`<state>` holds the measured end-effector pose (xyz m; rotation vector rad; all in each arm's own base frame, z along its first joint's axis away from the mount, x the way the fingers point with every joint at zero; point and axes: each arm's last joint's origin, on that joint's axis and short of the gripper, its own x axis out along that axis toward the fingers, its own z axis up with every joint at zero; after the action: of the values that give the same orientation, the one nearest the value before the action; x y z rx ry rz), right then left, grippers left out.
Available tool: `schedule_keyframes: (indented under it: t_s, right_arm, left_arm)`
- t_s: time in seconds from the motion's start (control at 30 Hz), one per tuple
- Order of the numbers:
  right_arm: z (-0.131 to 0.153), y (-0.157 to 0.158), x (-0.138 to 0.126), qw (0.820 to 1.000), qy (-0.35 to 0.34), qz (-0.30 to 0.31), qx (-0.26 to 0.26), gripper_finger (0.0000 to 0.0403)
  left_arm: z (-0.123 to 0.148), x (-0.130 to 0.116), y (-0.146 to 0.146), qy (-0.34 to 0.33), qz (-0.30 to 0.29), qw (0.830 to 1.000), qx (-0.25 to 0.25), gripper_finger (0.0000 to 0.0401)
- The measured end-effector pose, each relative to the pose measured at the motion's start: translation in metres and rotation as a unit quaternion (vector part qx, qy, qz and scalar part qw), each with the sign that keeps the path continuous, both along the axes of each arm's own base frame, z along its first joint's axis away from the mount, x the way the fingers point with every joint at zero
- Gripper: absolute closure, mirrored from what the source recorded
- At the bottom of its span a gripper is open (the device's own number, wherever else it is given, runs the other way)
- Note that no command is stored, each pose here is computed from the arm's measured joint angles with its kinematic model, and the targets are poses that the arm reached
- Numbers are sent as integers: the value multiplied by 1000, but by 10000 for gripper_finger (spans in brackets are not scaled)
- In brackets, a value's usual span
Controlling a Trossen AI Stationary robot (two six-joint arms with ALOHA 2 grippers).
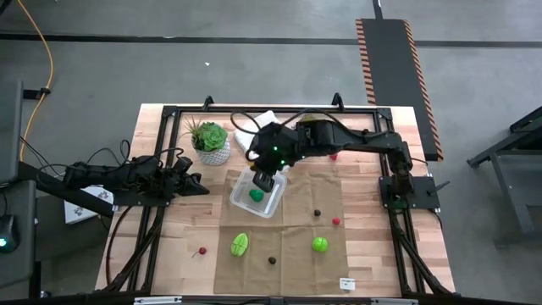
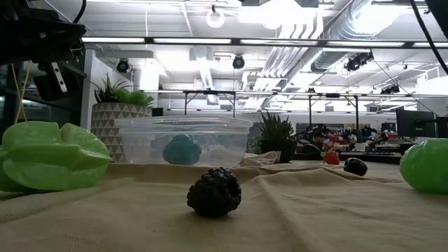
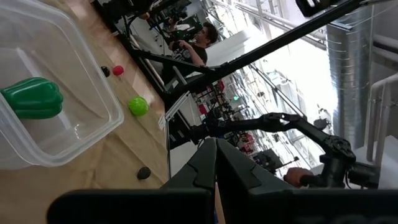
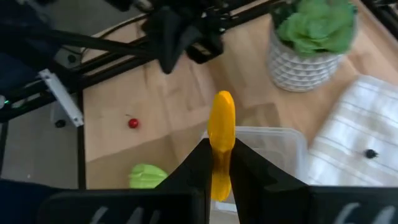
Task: Pick and placing Produce into tupperware
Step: Put the yellow corn into transparent bin
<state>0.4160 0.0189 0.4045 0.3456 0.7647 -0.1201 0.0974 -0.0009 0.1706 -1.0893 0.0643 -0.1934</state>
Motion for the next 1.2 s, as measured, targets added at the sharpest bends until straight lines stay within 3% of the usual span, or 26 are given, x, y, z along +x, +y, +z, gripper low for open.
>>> schedule_keyframes:
  t_s: [0.5, 0.83, 1.2]
  right_arm:
    - [2, 20, 1, 1000, -16, -12, 22, 375]
    - [-34, 13, 13, 995, 78, -58, 37, 375]
    - [-45, -8, 19, 990, 103, -76, 66, 393]
  left_arm:
    - [0, 0, 0, 0, 0, 1000, 0, 400]
    - [0, 0, 0, 0, 0, 1000, 0, 400]
    - [0, 0, 0, -1, 0, 1000, 3, 400]
